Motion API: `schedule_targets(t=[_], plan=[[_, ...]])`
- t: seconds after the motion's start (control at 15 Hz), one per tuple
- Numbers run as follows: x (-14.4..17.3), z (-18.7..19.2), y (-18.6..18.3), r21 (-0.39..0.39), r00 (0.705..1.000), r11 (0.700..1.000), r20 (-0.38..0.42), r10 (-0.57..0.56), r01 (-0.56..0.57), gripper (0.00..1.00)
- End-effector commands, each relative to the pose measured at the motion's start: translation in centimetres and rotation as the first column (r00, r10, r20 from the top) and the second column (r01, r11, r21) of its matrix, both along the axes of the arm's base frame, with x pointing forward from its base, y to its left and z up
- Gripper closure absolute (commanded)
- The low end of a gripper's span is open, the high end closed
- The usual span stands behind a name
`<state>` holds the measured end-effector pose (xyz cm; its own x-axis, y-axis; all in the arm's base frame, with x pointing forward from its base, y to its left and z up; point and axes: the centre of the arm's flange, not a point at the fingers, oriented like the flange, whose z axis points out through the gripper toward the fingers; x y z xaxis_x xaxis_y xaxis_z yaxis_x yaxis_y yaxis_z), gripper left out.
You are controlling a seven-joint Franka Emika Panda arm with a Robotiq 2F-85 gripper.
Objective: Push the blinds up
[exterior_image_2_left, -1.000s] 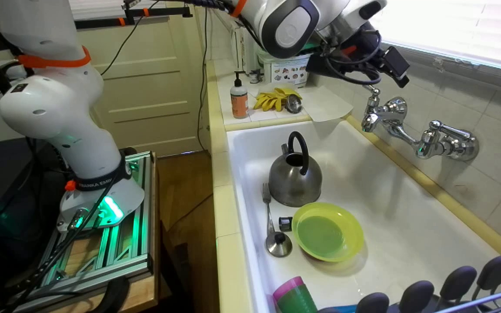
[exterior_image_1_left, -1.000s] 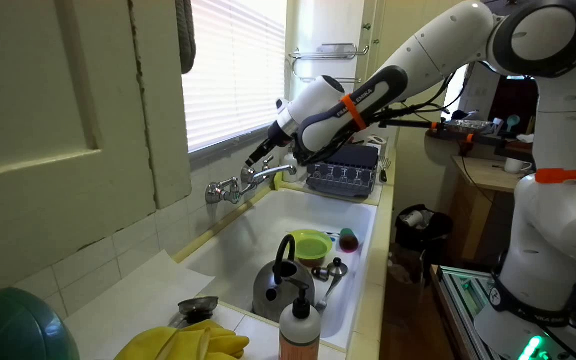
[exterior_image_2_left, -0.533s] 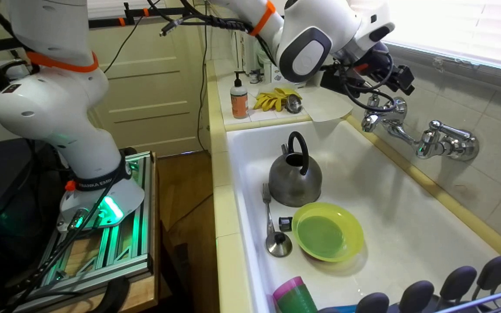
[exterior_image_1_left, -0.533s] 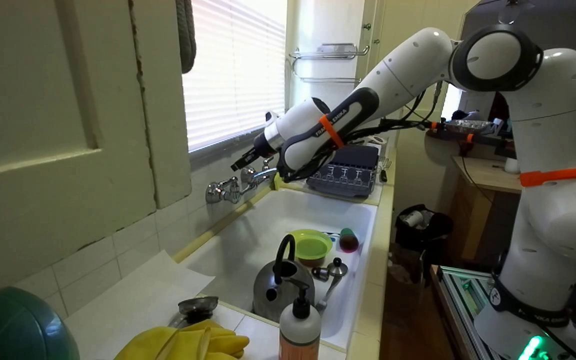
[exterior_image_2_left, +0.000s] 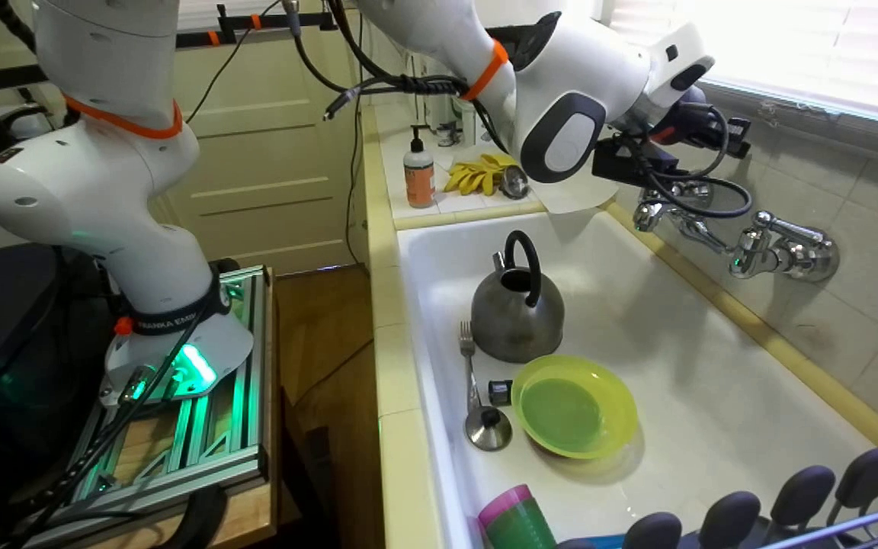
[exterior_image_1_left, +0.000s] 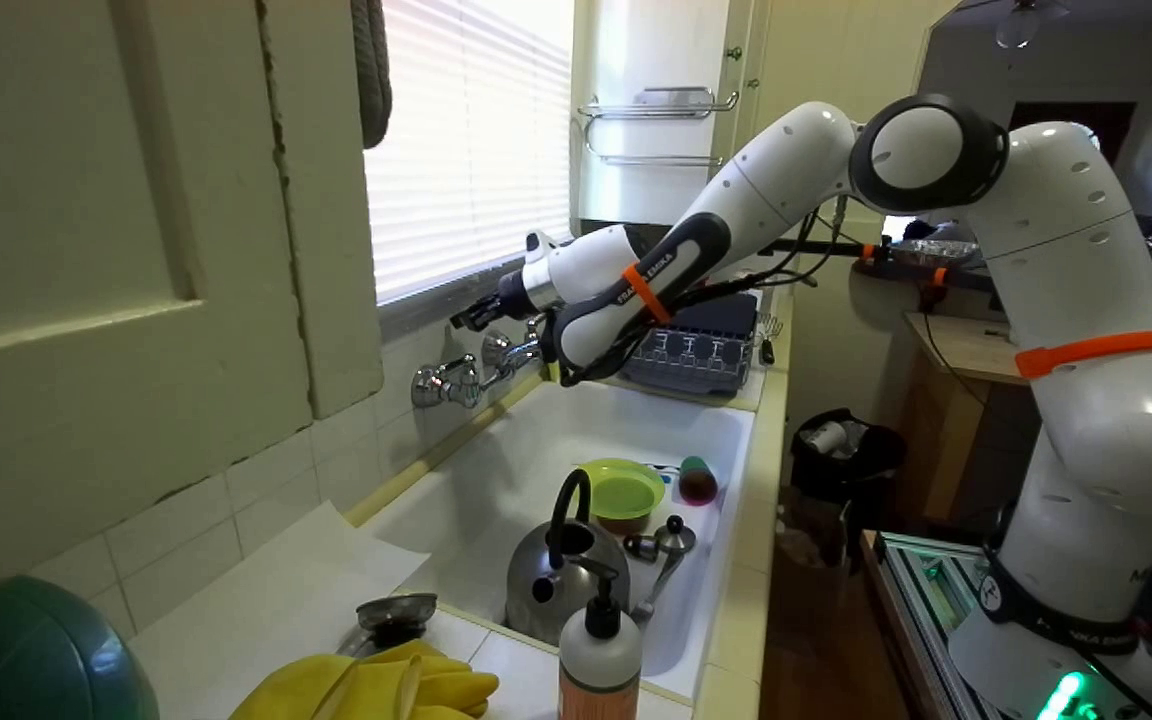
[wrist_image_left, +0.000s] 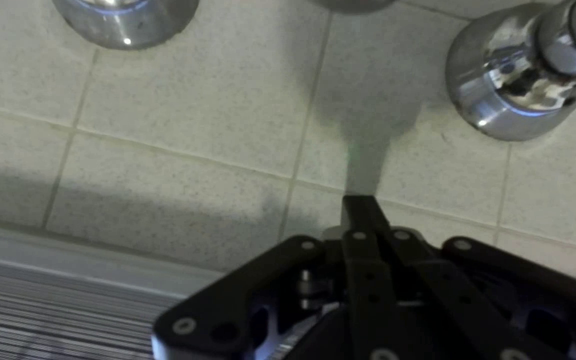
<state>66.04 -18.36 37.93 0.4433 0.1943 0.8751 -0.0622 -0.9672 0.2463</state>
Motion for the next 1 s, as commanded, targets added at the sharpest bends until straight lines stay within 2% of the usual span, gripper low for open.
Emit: schedule_targets(t=[0.0, 0.67, 0.93], plan=[[1.3, 0.2, -0.7, -0.05, 0.994, 0.998, 0.095, 0.049, -0.045, 1.0], [-0.2, 2.5, 1.7, -0.064, 0.974, 0.992, 0.188, 0.123, -0.112, 1.0], [-0.2, 4.0, 2.7, -0.077, 0.957, 0.989, 0.251, 0.144, -0.128, 1.0]])
